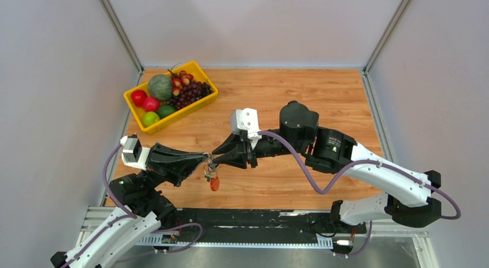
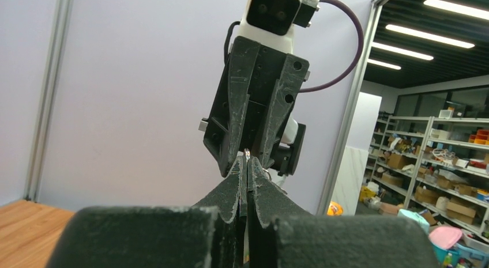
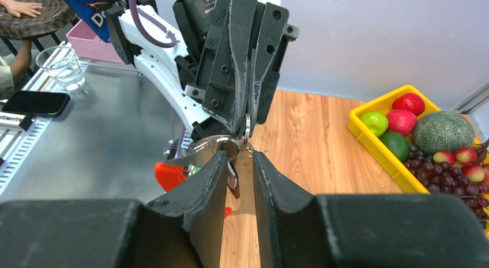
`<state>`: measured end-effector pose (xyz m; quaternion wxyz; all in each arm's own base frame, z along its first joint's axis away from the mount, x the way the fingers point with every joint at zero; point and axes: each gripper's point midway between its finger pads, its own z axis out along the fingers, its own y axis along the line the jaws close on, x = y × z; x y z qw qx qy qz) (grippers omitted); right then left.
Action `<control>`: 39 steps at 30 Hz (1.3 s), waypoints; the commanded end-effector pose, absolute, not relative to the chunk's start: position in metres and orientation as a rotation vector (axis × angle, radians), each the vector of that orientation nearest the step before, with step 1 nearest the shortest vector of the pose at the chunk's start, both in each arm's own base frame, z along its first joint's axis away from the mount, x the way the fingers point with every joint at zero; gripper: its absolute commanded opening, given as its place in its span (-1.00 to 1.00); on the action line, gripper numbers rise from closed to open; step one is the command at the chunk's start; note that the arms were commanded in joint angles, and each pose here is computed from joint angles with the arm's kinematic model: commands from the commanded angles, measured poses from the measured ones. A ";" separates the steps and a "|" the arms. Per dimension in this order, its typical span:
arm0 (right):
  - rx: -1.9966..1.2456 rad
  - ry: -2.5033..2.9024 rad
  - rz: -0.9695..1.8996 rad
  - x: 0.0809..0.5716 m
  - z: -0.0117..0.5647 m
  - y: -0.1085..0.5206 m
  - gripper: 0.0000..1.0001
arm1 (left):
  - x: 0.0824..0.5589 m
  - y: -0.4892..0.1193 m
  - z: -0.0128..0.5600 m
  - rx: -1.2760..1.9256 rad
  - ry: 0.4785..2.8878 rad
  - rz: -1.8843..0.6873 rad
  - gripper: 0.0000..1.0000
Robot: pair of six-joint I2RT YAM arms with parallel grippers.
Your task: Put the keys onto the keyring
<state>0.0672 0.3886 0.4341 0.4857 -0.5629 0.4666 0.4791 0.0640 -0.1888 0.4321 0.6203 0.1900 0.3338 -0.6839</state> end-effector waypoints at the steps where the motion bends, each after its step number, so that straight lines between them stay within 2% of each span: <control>1: -1.339 1.028 1.200 0.060 0.466 0.390 -0.44 | 0.057 -0.185 0.438 0.443 0.716 -1.588 -1.00; 14: -1.348 1.047 1.209 0.061 0.460 0.396 -0.51 | 0.056 -0.184 0.439 0.445 0.706 -1.586 -1.00; 20: -1.339 1.054 1.208 0.062 0.462 0.396 -1.00 | 0.054 -0.182 0.440 0.446 0.694 -1.581 -1.00; 28: -1.309 1.102 1.204 0.064 0.460 0.387 -1.00 | 0.055 -0.183 0.437 0.466 0.734 -1.544 -0.97; 30: -1.300 1.142 1.200 0.065 0.457 0.384 -1.00 | 0.054 -0.187 0.434 0.513 0.779 -1.514 -0.75; 31: -1.293 1.165 1.200 0.066 0.456 0.382 -1.00 | 0.051 -0.191 0.432 0.552 0.817 -1.515 -0.54; 33: -1.274 1.221 1.196 0.068 0.451 0.379 -1.00 | 0.048 -0.196 0.425 0.623 0.874 -1.497 -0.27; 35: -1.263 1.293 1.193 0.070 0.441 0.378 -1.00 | 0.045 -0.199 0.417 0.683 0.929 -1.471 -0.10; 39: -1.243 1.396 1.212 0.069 0.428 0.374 -1.00 | 0.044 -0.199 0.407 0.759 1.001 -1.394 0.04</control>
